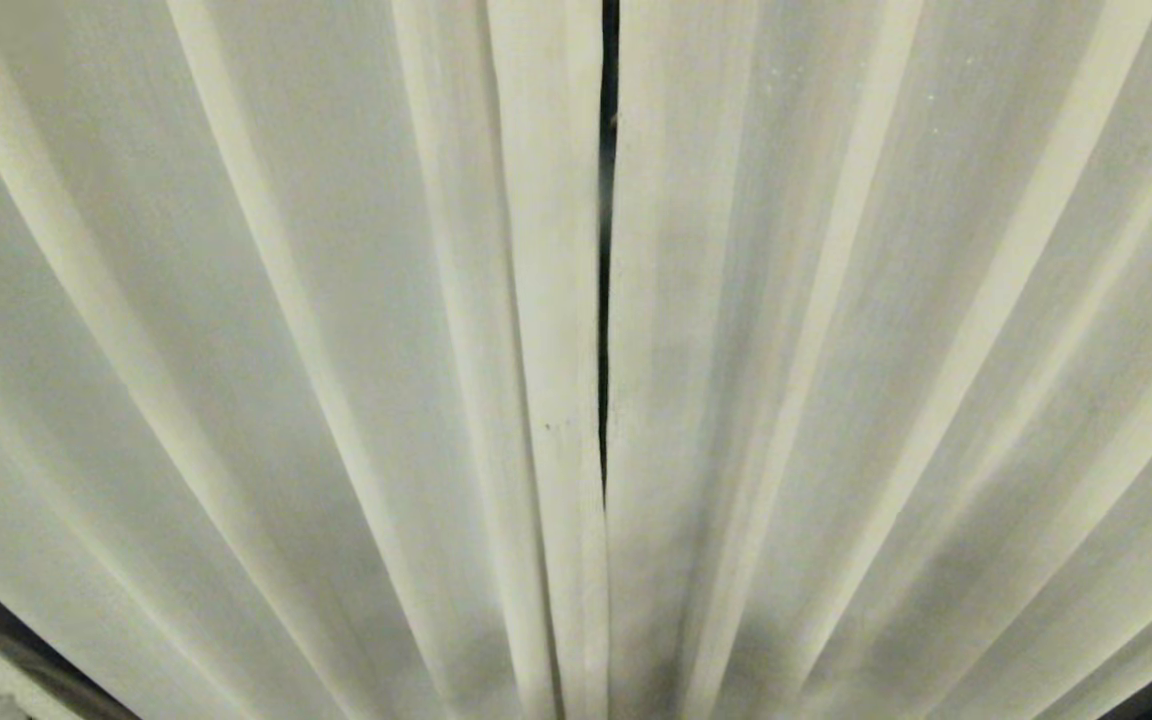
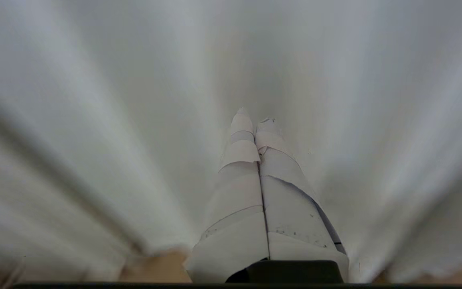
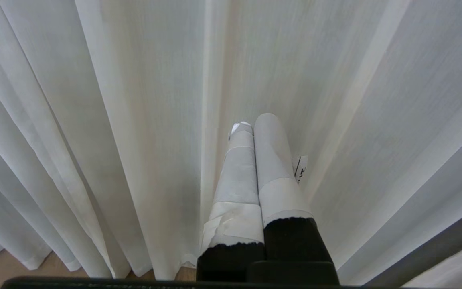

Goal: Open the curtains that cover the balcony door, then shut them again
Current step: Pull the outer curtains open on both sides

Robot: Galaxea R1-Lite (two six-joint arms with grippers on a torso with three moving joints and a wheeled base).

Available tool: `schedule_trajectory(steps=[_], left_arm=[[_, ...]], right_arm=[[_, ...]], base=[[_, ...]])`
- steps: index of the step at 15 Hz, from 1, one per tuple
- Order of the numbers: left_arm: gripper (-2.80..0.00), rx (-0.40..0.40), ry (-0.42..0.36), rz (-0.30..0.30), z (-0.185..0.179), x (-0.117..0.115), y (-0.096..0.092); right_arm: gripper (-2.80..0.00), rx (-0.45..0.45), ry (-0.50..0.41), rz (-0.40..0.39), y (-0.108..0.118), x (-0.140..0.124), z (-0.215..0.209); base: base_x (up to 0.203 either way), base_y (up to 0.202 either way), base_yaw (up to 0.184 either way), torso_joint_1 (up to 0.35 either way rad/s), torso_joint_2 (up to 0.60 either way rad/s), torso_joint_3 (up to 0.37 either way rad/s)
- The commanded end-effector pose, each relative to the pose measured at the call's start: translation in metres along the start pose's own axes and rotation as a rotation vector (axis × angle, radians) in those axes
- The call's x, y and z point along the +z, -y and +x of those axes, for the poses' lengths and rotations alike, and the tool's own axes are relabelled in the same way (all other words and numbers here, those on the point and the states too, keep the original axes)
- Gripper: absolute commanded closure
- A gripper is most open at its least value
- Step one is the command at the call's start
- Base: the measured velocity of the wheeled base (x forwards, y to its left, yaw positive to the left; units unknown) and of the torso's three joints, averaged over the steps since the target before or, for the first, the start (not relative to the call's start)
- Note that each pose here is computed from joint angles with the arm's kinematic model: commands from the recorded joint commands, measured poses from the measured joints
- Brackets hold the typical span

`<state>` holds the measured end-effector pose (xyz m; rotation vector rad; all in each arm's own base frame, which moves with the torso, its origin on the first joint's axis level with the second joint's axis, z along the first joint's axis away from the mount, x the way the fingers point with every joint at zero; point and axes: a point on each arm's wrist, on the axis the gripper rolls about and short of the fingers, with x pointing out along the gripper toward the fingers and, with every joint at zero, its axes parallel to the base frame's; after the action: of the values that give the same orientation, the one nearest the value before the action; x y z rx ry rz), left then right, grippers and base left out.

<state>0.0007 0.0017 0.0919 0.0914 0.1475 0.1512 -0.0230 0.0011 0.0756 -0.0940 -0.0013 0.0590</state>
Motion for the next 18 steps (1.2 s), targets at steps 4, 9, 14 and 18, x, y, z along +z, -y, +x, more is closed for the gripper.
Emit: schedule_trajectory(steps=[4, 9, 14, 18], left_arm=[[0.00, -0.086, -0.081, 0.014, 0.000, -0.009, 0.002], [0.00, -0.166, 0.147, 0.033, -0.019, -0.017, 0.001], [0.00, -0.169, 0.156, -0.050, -0.021, -0.019, 0.000], [0.00, -0.164, 0.154, -0.058, -0.021, -0.019, 0.000]], right_arm=[[0.00, 0.001, -0.001, -0.001, 0.000, 0.000, 0.000], [0.00, 0.001, -0.001, -0.001, 0.000, 0.000, 0.000], [0.00, 0.001, -0.001, -0.001, 0.000, 0.000, 0.000], [0.00, 0.001, -0.001, -0.001, 0.000, 0.000, 0.000]], base=[[0.000, 0.000, 0.000, 0.000, 0.00, 0.000], [0.000, 0.000, 0.000, 0.000, 0.00, 0.000], [0.000, 0.000, 0.000, 0.000, 0.00, 0.000], [0.000, 0.000, 0.000, 0.000, 0.00, 0.000]])
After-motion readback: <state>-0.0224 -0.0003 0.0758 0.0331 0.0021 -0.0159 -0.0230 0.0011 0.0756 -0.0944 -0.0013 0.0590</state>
